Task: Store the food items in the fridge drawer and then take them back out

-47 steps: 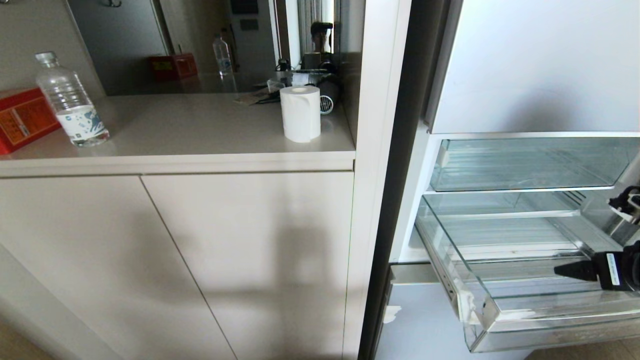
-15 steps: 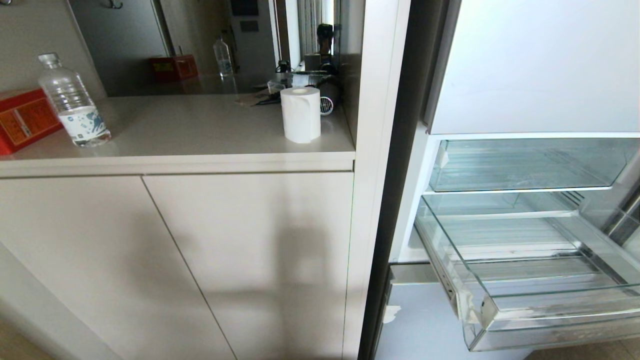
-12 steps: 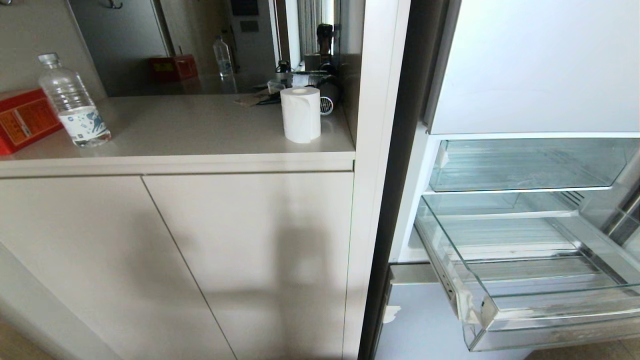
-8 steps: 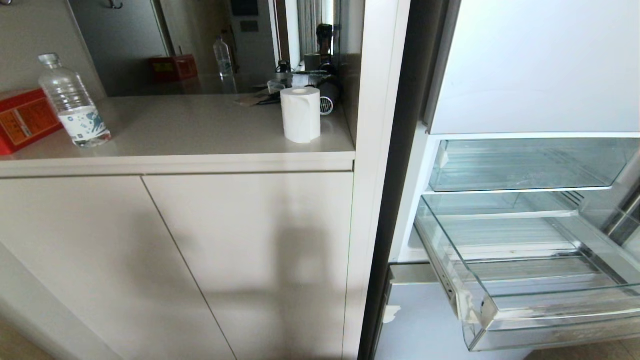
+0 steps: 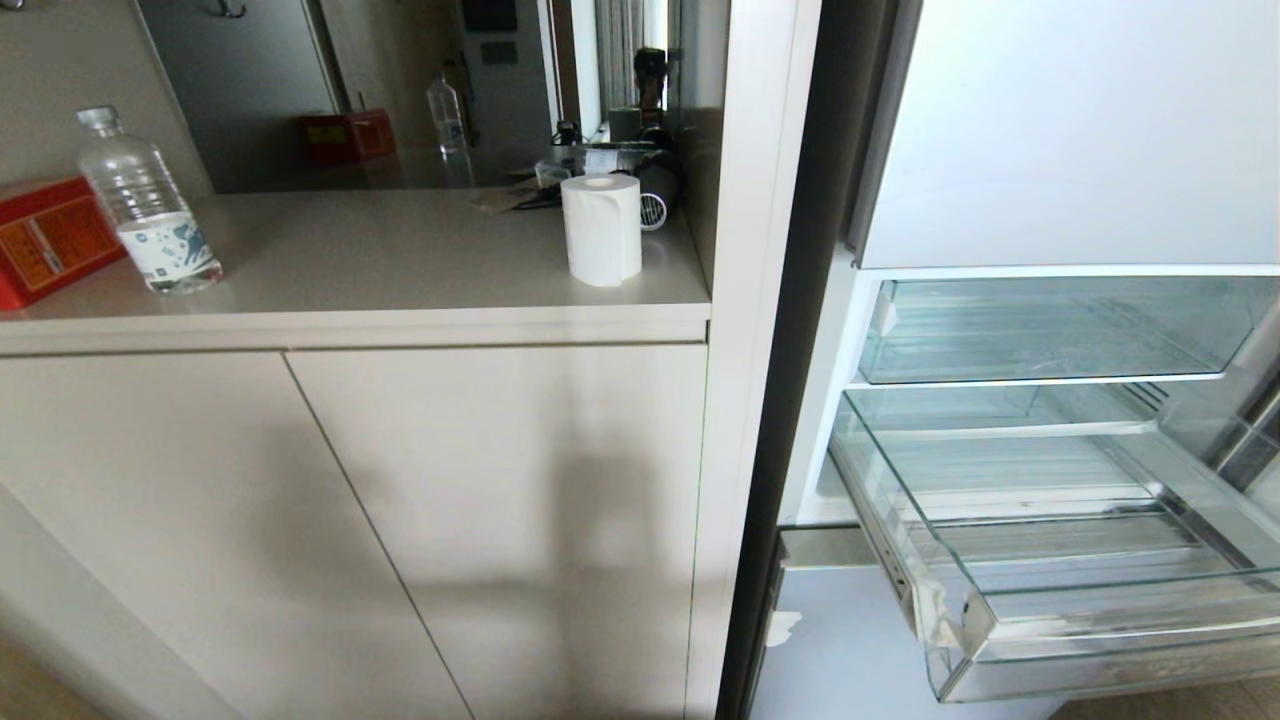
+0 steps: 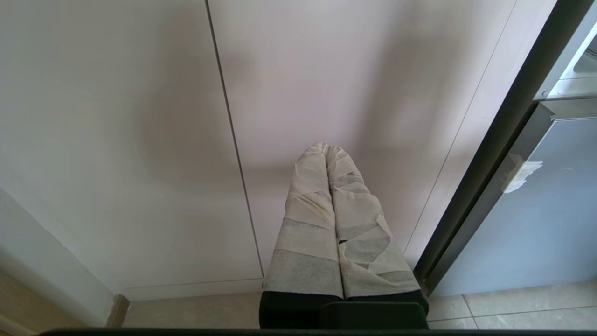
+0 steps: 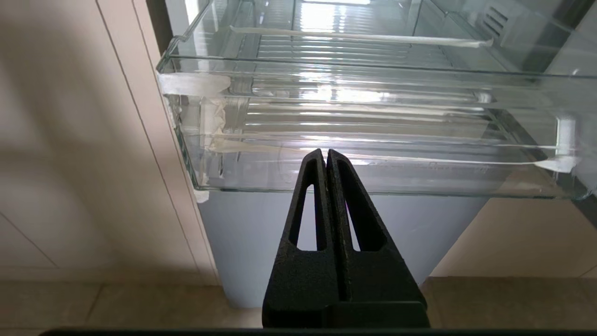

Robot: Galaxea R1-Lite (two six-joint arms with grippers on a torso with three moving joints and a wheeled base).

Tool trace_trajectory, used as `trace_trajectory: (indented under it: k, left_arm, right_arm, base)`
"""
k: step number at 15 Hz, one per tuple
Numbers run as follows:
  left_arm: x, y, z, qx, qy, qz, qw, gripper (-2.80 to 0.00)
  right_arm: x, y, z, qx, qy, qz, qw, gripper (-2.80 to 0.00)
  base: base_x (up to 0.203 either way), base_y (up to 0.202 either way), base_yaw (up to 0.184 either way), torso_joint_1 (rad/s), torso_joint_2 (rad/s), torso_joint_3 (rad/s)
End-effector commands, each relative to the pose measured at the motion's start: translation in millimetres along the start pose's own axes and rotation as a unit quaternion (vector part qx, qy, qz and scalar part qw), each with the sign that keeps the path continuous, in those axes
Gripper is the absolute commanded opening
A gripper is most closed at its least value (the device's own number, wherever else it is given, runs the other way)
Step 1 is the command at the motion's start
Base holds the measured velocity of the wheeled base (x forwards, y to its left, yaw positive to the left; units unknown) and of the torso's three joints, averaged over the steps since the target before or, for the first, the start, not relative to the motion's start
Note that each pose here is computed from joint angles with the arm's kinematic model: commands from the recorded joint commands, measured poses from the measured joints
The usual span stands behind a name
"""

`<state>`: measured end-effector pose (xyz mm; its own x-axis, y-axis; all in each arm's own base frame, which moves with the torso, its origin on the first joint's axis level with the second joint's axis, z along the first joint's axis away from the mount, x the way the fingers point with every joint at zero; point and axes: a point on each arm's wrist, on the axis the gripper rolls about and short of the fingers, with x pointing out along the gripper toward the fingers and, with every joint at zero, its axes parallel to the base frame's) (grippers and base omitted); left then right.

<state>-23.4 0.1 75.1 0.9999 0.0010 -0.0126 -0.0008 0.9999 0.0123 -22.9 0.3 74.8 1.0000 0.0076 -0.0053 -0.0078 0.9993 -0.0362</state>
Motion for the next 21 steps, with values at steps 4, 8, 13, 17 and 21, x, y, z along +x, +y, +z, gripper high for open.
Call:
trace_trajectory:
  k: [4, 8, 13, 17, 21]
  left_arm:
    - [0.1, 0.0, 0.0, 0.0, 0.001, 0.0, 1.0, -2.8]
    - [0.1, 0.0, 0.0, 0.0, 0.001, 0.0, 1.0, -2.8]
    - [0.0, 0.0, 0.0, 0.0, 0.0, 0.0, 1.0, -2.8]
    - [0.1, 0.0, 0.0, 0.0, 0.001, 0.0, 1.0, -2.8]
    - [0.1, 0.0, 0.0, 0.0, 0.001, 0.0, 1.0, -2.8]
  right_arm:
    - [0.0, -0.1, 0.0, 0.004, 0.0, -0.002, 1.0, -2.8]
    - [0.0, -0.1, 0.0, 0.005, 0.0, -0.003, 1.0, -2.8]
    - [0.0, -0.1, 0.0, 0.004, 0.0, -0.003, 1.0, -2.8]
    - [0.0, -0.1, 0.0, 0.005, 0.0, -0.003, 1.0, -2.8]
    - [0.0, -0.1, 0.0, 0.006, 0.0, -0.003, 1.0, -2.8]
  base:
    - [-0.002, 0.001, -0.019, 0.001, 0.0, 0.001]
    - [-0.002, 0.007, -0.16, 0.0, 0.0, 0.0]
    - [0.0, 0.006, -0.175, 0.006, 0.0, 0.002]
    - [0.0, 0.006, -0.174, -0.002, 0.0, 0.004]
    - [-0.002, 0.006, -0.164, 0.002, 0.0, 0.002]
